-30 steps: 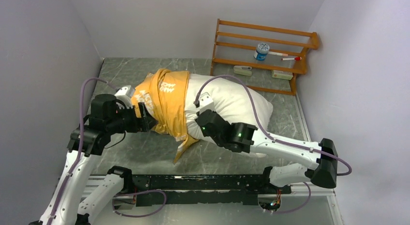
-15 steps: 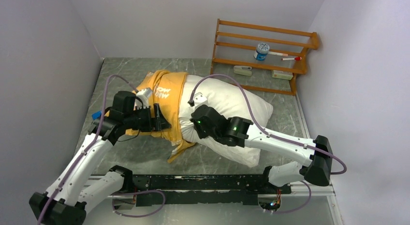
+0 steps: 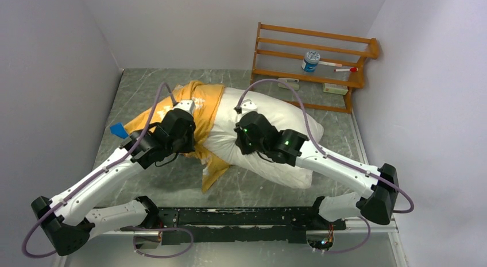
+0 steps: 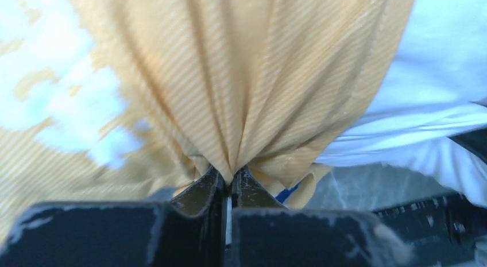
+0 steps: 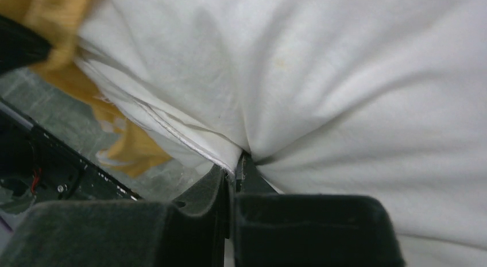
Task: Remove the pillowcase from the pillow
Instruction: Remove the pillow from the pillowcase.
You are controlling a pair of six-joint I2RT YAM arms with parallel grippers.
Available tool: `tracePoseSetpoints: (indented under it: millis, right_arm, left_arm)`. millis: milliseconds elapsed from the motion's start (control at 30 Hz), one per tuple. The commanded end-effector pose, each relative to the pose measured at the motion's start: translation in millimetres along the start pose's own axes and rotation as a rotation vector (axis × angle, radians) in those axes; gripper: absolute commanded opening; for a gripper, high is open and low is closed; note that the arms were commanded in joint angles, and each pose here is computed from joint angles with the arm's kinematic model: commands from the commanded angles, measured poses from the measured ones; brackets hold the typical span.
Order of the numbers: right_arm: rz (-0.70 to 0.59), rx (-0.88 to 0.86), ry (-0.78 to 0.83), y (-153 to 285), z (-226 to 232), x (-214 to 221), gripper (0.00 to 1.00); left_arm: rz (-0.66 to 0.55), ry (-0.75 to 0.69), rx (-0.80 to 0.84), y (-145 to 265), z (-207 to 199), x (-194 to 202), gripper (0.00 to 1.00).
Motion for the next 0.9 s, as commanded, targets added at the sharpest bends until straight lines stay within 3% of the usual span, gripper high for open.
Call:
tracePoseSetpoints:
  millis: [0, 133, 267, 333, 467, 567, 733, 800, 867]
  right_arm:
    - [-0.077, 0.103, -0.083, 7, -38, -17, 0.00]
    - [-0.081, 0.136, -0.100, 13, -63, -8, 0.00]
    - [-0.101, -0.014, -0.014, 21, -47, 3, 0.00]
    - [-0.073, -0.070, 0.017, 22, -40, 14, 0.00]
    - [0.052, -0.018, 0.075, 23, -54, 55, 0.00]
    - [0.082, -0.008, 0.048, 27, -56, 70, 0.00]
    - [-0.005, -0.111, -0.047, 39, -38, 59, 0.00]
    - [-0.019, -0.135, -0.051, 45, -35, 53, 0.00]
    - [-0.034, -0.102, -0.053, 49, -41, 51, 0.00]
  left_arm:
    - [-0.221, 0.030, -0.364, 45, 63, -42, 0.05]
    - [-0.249, 0.056, -0.484, 61, 88, -38, 0.05]
    - [-0.184, 0.011, -0.223, 47, 53, -27, 0.08]
    - [-0.160, -0.011, -0.045, 45, 24, -27, 0.36]
    - [-0.195, -0.051, 0.203, 77, -18, -50, 0.76]
    - [-0.270, -0.059, 0.153, 112, -12, -79, 0.96]
    - [-0.183, -0.096, -0.101, 78, 17, -69, 0.97]
    - [-0.123, -0.110, -0.081, 56, 12, -56, 0.96]
    - [-0.070, -0.144, 0.008, 35, -2, -45, 0.88]
Point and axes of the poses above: each gripper's point midway between its finger pads, its own y axis back along the fingers, its own z axis along the line the jaws close on, x = y × z, the point moved 2 cm from there along y, back along the fingers, and after that the axes turned 7 degrees about y, right-handed, at the moved point
